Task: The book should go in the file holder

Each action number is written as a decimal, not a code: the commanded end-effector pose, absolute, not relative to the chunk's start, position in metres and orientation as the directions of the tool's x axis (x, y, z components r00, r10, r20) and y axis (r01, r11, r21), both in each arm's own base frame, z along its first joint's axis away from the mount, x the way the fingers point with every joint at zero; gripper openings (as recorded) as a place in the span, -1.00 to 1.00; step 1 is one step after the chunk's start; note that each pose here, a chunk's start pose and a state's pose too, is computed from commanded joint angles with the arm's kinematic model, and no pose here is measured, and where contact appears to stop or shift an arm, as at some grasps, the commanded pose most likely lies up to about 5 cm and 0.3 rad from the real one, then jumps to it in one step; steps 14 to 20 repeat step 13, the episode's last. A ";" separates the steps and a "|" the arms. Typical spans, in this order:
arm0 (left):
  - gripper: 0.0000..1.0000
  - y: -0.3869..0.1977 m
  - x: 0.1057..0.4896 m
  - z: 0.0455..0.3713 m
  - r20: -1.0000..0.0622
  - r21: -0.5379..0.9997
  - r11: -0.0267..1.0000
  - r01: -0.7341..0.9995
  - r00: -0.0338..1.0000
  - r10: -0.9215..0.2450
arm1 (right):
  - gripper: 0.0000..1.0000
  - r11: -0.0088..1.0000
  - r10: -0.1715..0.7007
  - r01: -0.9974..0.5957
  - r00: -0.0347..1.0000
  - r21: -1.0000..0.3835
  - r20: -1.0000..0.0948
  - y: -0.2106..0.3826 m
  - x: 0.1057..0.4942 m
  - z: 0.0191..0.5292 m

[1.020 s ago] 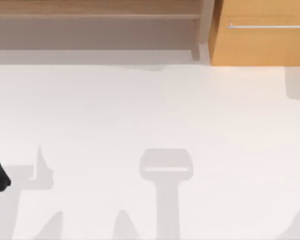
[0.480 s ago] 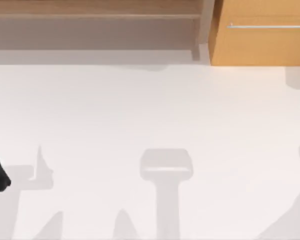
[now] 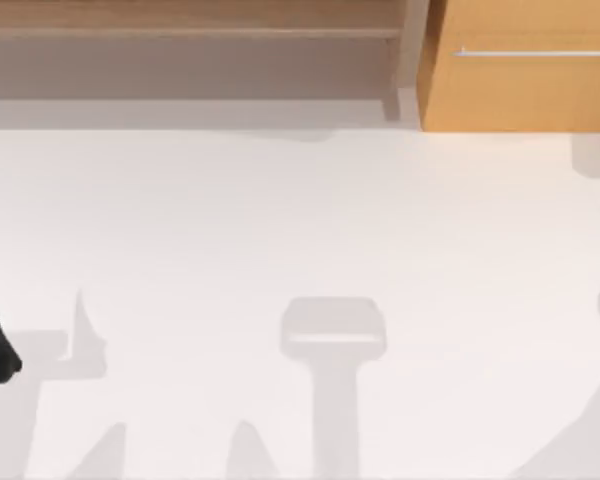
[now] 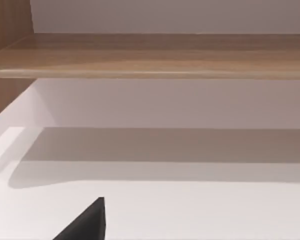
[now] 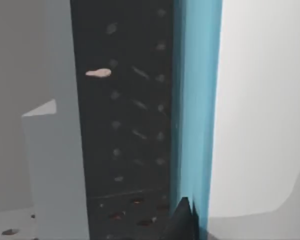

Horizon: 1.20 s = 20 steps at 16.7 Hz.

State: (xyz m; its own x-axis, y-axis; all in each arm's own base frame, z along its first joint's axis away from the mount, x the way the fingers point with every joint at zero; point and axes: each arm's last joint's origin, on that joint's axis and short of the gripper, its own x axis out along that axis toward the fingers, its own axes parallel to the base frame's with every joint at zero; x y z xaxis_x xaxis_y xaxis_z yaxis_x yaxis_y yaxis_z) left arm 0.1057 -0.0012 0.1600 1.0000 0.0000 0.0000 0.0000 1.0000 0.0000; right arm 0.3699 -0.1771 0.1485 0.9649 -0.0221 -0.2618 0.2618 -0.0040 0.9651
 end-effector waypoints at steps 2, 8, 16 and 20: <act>1.00 -0.001 0.106 0.160 0.000 0.000 1.000 0.000 1.000 0.000 | 0.21 -0.004 -0.022 0.262 0.965 0.965 -0.262 -0.177 0.370 0.148; 1.00 -0.001 0.106 0.160 0.000 0.000 1.000 0.000 1.000 0.000 | 1.00 -0.004 -0.022 0.262 0.965 0.965 -0.262 -0.177 0.370 0.148; 1.00 -0.001 0.106 0.160 0.000 0.000 1.000 0.000 1.000 0.000 | 1.00 -0.004 -0.022 0.262 0.965 0.965 -0.262 -0.177 0.370 0.148; 1.00 -0.001 0.106 0.160 0.000 0.000 1.000 0.000 1.000 0.000 | 1.00 -0.004 -0.022 0.262 0.965 0.965 -0.262 -0.177 0.370 0.148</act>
